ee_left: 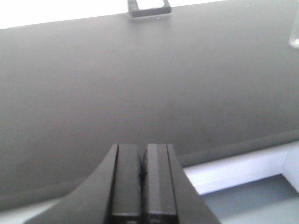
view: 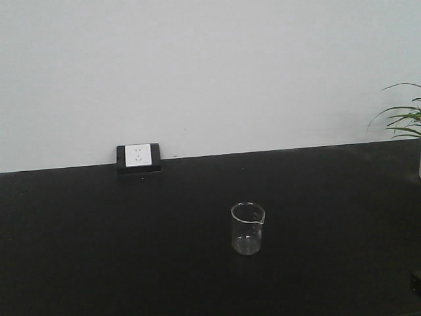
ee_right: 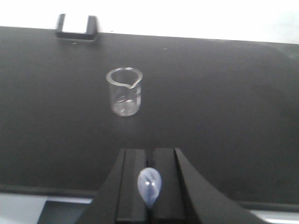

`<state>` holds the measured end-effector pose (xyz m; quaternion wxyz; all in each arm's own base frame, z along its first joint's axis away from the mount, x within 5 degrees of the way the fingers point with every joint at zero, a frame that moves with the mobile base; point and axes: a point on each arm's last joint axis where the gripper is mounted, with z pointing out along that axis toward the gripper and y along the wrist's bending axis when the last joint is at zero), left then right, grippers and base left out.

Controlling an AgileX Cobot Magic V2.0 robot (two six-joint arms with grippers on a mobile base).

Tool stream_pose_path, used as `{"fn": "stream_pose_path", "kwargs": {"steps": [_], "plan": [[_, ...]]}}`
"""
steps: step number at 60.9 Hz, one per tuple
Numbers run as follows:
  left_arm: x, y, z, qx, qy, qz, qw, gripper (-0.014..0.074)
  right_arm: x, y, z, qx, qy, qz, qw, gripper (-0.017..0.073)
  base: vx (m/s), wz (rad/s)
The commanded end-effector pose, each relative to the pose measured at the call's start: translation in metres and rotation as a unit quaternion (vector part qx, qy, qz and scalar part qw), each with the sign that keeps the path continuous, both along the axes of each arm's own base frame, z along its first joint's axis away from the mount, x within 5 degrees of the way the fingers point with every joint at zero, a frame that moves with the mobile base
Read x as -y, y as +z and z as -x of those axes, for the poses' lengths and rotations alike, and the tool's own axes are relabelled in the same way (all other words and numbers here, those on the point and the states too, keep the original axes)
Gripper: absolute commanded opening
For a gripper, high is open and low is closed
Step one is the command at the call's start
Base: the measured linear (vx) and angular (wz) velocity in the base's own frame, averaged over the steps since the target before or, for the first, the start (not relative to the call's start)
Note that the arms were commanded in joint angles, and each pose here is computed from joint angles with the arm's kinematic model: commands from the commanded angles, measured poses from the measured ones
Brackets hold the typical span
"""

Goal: Grab transparent chemical and place on left bench
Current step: 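Drive the base to the bench with the white bins, holding the dropper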

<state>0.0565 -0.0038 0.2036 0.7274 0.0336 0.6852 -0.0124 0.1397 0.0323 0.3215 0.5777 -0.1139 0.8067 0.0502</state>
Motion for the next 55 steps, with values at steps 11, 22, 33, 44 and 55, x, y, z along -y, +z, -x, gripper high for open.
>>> {"fn": "stream_pose_path", "kwargs": {"steps": [11,22,33,44,55], "plan": [[-0.0002,0.0027,0.0015,0.040,0.000,0.007,0.999,-0.0003,-0.0004,0.0185,-0.0013,0.055,0.002,-0.008,0.998,0.0000,-0.32,0.25],[-0.0002,0.0027,0.0015,0.040,0.000,0.007,0.999,-0.0003,-0.0004,0.0185,-0.0013,0.055,0.002,-0.008,0.998,0.0000,-0.35,0.28],[-0.0002,0.0027,0.0015,0.040,0.000,0.007,0.999,-0.0003,-0.0004,0.0185,-0.0013,0.055,0.002,-0.008,0.998,0.0000,-0.37,0.29],[-0.0002,0.0027,0.0015,0.040,0.000,0.007,0.999,-0.0003,-0.0004,0.0185,-0.0013,0.055,0.002,-0.008,0.998,0.0000,-0.38,0.32],[-0.0002,0.0027,0.0015,0.040,0.000,0.007,0.999,-0.0003,-0.0004,0.0185,-0.0013,0.055,0.002,-0.008,0.998,0.0000,-0.38,0.37]]}}
